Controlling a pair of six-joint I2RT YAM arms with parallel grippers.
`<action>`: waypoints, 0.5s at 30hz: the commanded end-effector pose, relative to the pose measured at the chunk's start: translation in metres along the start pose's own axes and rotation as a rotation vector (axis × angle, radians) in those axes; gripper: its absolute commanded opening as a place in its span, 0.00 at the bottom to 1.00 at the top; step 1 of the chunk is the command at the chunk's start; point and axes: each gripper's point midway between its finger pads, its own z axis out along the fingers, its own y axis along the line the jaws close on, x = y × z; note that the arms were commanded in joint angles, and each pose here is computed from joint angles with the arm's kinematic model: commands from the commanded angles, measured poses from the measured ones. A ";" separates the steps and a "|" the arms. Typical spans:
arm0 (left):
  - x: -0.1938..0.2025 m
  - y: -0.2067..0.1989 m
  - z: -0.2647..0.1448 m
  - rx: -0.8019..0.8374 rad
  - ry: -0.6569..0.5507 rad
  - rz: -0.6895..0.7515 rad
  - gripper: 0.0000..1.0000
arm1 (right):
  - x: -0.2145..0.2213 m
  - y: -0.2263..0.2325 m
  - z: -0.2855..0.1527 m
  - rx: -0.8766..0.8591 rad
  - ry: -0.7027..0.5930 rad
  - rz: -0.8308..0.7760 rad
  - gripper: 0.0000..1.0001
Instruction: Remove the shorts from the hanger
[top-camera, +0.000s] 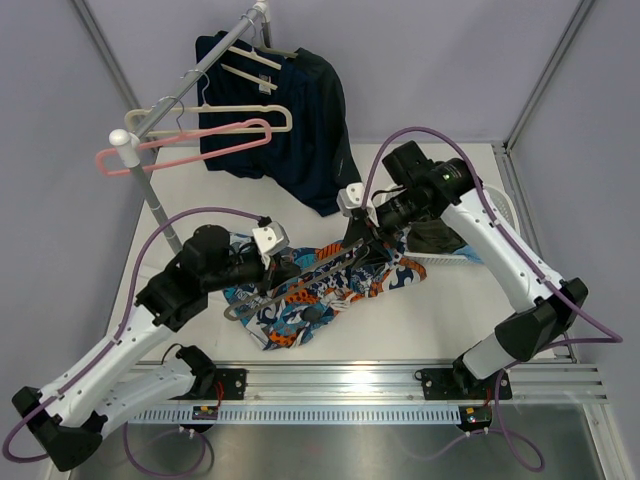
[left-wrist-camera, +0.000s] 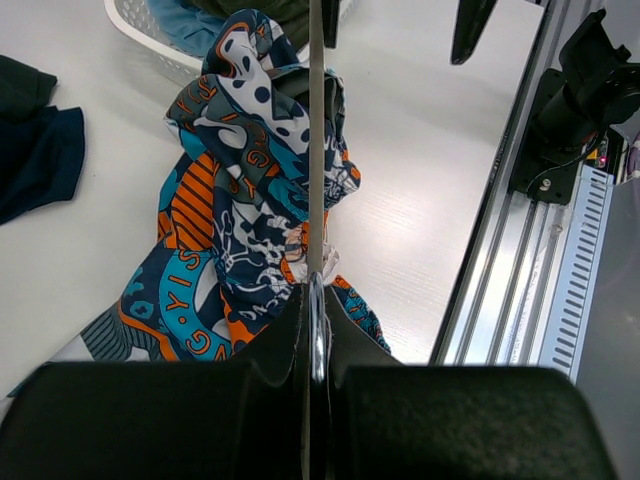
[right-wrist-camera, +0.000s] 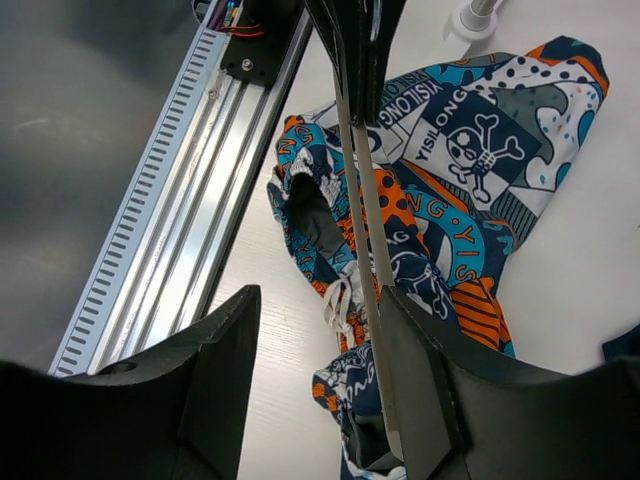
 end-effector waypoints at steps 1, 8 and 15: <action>-0.024 -0.005 -0.008 0.017 -0.082 0.049 0.00 | 0.015 -0.012 0.005 0.037 0.057 0.063 0.60; -0.029 -0.010 -0.014 0.023 -0.107 0.048 0.00 | 0.047 -0.031 0.013 0.096 0.143 0.089 0.61; -0.032 -0.013 -0.019 0.027 -0.127 0.053 0.00 | 0.057 -0.042 0.016 0.124 0.170 0.100 0.60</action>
